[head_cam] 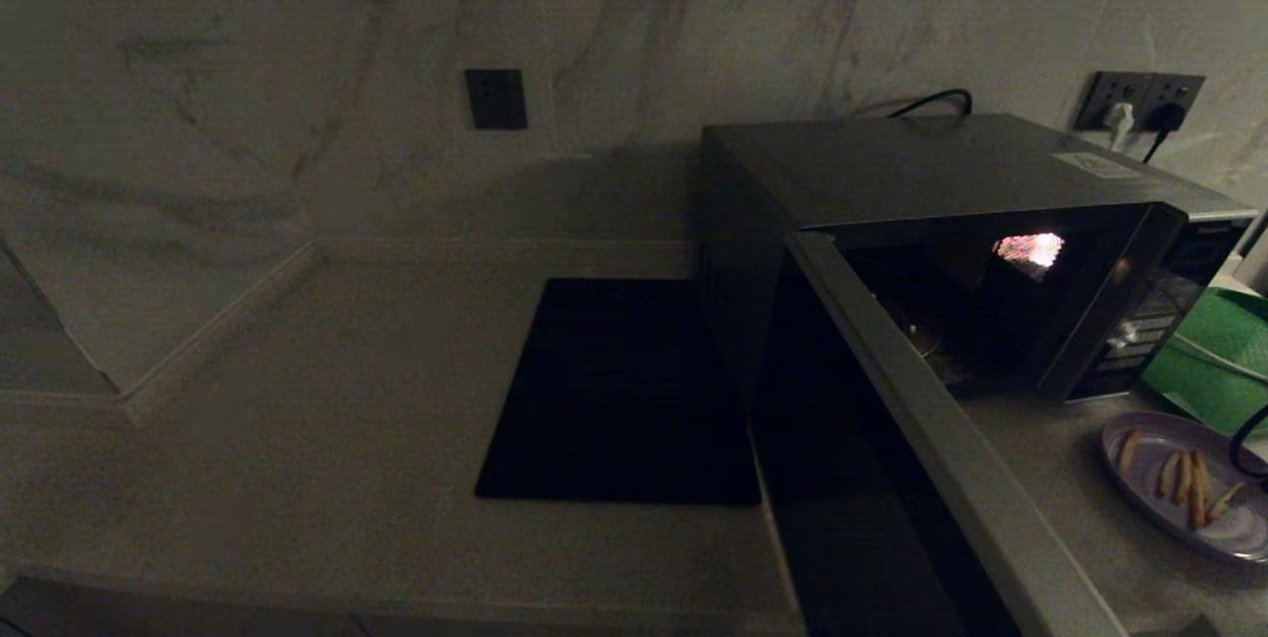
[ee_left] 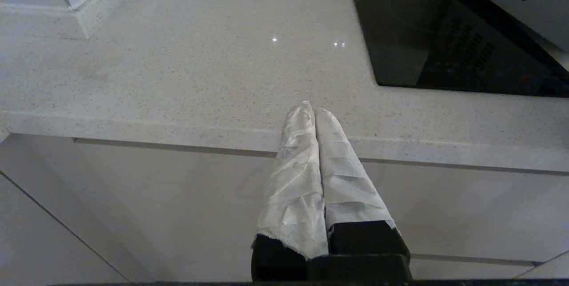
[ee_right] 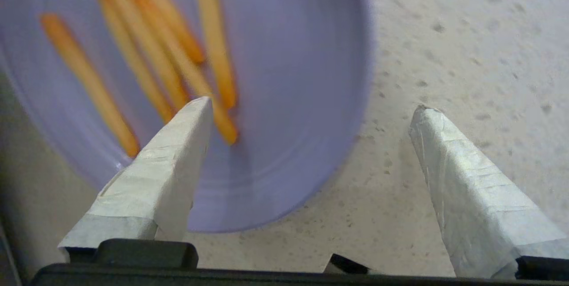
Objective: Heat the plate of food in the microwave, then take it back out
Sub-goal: Put the plate in the microwave oven
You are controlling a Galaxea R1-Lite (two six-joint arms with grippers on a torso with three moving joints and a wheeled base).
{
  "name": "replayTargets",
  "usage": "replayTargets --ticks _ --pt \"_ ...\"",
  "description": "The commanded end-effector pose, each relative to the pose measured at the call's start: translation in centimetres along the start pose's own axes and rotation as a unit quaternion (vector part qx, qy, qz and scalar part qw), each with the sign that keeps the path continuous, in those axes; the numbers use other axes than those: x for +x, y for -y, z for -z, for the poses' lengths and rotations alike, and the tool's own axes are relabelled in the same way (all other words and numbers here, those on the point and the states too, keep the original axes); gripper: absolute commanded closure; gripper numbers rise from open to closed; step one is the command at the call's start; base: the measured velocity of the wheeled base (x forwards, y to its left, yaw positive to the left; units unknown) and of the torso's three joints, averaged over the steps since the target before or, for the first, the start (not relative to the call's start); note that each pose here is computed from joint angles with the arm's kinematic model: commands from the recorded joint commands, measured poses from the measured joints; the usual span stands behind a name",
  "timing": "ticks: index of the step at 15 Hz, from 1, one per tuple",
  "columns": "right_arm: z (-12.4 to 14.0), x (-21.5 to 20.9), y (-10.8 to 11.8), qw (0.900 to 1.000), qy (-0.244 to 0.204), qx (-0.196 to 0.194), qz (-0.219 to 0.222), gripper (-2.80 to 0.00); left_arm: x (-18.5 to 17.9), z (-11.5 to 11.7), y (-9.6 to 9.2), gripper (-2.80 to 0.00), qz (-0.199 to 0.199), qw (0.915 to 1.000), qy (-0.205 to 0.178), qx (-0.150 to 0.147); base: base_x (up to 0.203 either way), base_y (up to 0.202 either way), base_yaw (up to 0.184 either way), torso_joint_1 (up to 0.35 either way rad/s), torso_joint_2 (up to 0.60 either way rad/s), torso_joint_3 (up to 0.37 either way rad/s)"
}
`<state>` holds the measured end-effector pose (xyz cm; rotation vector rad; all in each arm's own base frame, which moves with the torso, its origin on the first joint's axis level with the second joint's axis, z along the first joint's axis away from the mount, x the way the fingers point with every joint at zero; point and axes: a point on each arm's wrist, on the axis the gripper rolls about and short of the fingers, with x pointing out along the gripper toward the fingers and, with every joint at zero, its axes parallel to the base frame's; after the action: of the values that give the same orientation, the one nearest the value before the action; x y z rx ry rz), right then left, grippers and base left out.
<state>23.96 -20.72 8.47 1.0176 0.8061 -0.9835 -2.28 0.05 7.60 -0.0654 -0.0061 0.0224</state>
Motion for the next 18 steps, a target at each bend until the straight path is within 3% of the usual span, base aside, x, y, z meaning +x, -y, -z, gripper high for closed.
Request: replayTargets --ticks 1,18 --pt "-0.2 0.0 -0.1 1.0 0.0 -0.005 -0.003 -2.8 0.0 0.0 0.0 0.0 0.0 1.0 0.001 0.0 0.0 0.0 0.0 0.0 0.0 0.0" --pt "-2.7 1.1 1.6 0.999 -0.014 -0.044 0.016 -2.8 0.0 0.0 0.0 0.0 0.0 1.0 0.001 0.0 0.0 0.0 0.0 0.0 0.0 0.0"
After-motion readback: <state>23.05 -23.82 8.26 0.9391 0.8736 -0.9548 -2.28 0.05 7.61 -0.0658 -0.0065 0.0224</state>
